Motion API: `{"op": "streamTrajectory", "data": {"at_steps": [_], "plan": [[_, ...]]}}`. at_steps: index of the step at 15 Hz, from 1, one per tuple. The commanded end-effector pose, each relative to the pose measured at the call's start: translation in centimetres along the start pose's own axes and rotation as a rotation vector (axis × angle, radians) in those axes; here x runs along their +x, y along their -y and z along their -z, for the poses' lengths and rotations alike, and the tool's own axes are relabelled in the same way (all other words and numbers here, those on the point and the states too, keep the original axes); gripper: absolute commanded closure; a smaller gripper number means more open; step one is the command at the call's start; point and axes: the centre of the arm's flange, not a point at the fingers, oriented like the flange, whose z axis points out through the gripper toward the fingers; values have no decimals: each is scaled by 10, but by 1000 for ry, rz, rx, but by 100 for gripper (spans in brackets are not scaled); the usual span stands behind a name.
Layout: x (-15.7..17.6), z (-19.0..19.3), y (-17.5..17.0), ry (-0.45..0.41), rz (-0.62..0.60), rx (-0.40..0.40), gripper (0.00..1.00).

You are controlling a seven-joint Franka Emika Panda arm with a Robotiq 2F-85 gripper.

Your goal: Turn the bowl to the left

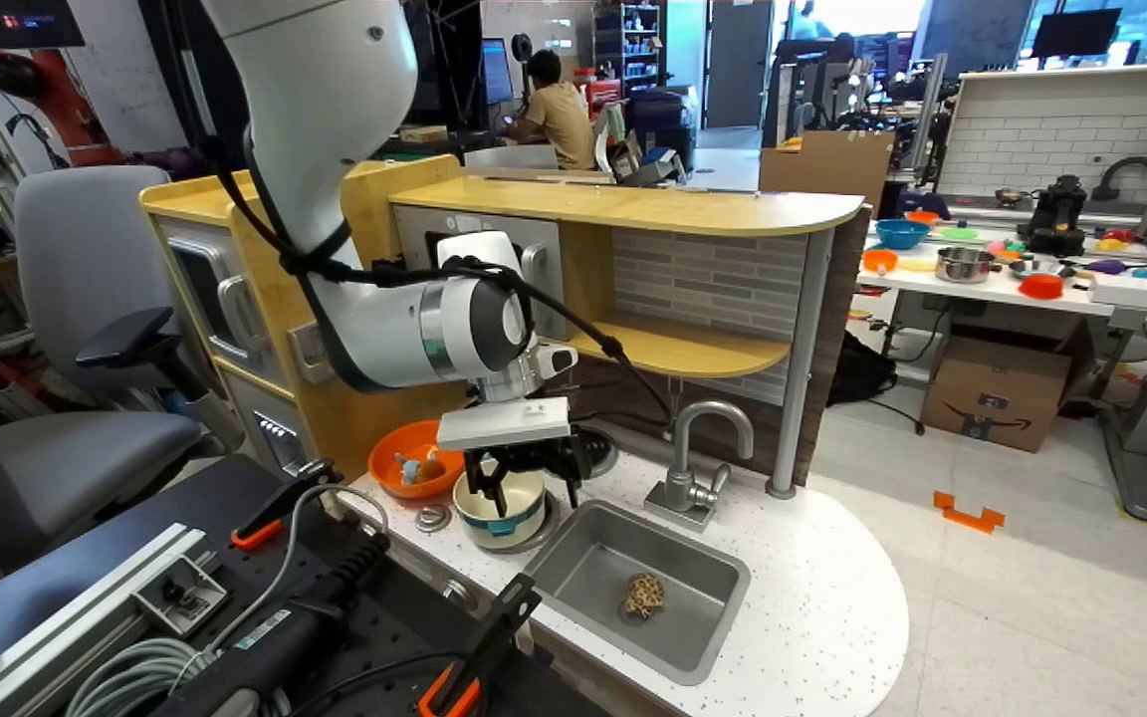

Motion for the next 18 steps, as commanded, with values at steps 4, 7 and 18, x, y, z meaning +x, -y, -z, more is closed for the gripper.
{"op": "streamTrajectory", "data": {"at_steps": [4, 7, 18], "plan": [[-102, 78, 8, -81, -85, 213, 0], [-142, 104, 0, -122, -164, 274, 0], [-192, 196, -21, -194, -437, 204, 0]]}}
